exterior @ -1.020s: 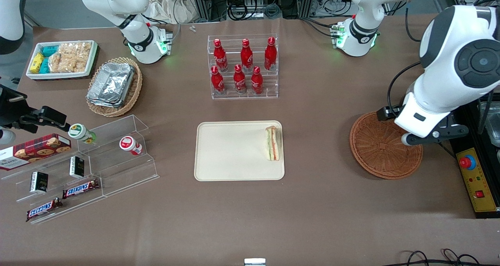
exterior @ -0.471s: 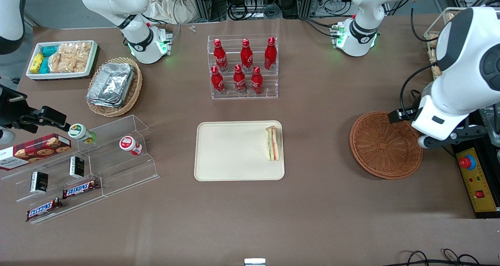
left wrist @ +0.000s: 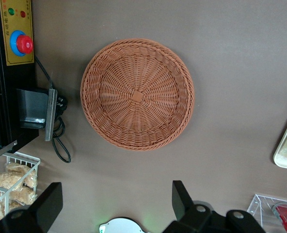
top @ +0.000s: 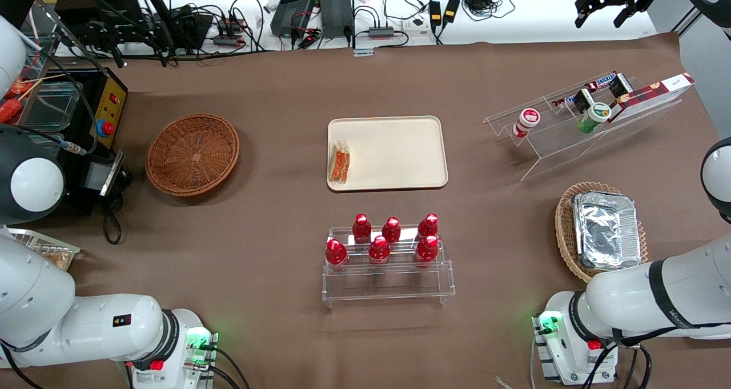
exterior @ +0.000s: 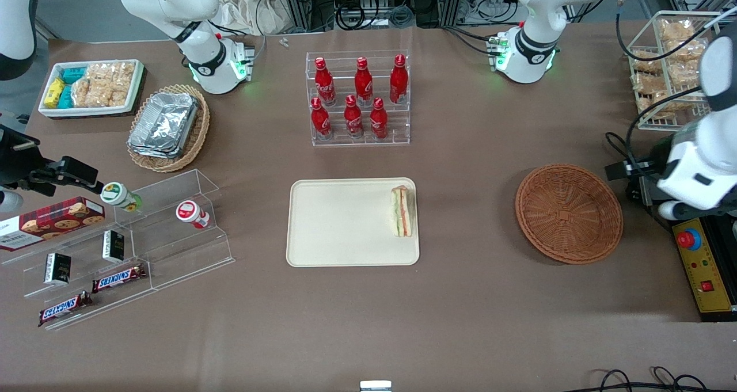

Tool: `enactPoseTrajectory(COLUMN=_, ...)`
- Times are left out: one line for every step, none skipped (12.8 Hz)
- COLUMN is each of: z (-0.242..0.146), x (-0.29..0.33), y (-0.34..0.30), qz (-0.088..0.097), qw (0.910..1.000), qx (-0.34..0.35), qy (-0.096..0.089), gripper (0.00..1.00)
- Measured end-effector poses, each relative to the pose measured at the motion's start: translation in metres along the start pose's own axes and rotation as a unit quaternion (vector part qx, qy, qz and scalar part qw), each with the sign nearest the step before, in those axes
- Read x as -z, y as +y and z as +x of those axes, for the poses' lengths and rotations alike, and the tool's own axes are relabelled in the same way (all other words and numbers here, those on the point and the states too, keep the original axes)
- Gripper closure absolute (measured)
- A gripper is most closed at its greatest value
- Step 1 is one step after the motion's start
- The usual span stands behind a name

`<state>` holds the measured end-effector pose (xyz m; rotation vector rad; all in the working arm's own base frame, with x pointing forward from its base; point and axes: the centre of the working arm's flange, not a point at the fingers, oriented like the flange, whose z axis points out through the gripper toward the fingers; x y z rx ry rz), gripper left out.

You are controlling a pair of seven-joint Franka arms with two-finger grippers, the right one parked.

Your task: Place sandwich from basket to tray

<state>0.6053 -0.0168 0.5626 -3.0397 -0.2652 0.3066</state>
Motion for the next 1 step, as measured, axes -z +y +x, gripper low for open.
enactPoseTrajectory(z=0.0009, x=0.0016, y=-0.0085, qz=-0.005, qw=1.0000, qx=-0.004, qy=0.002, gripper=0.00)
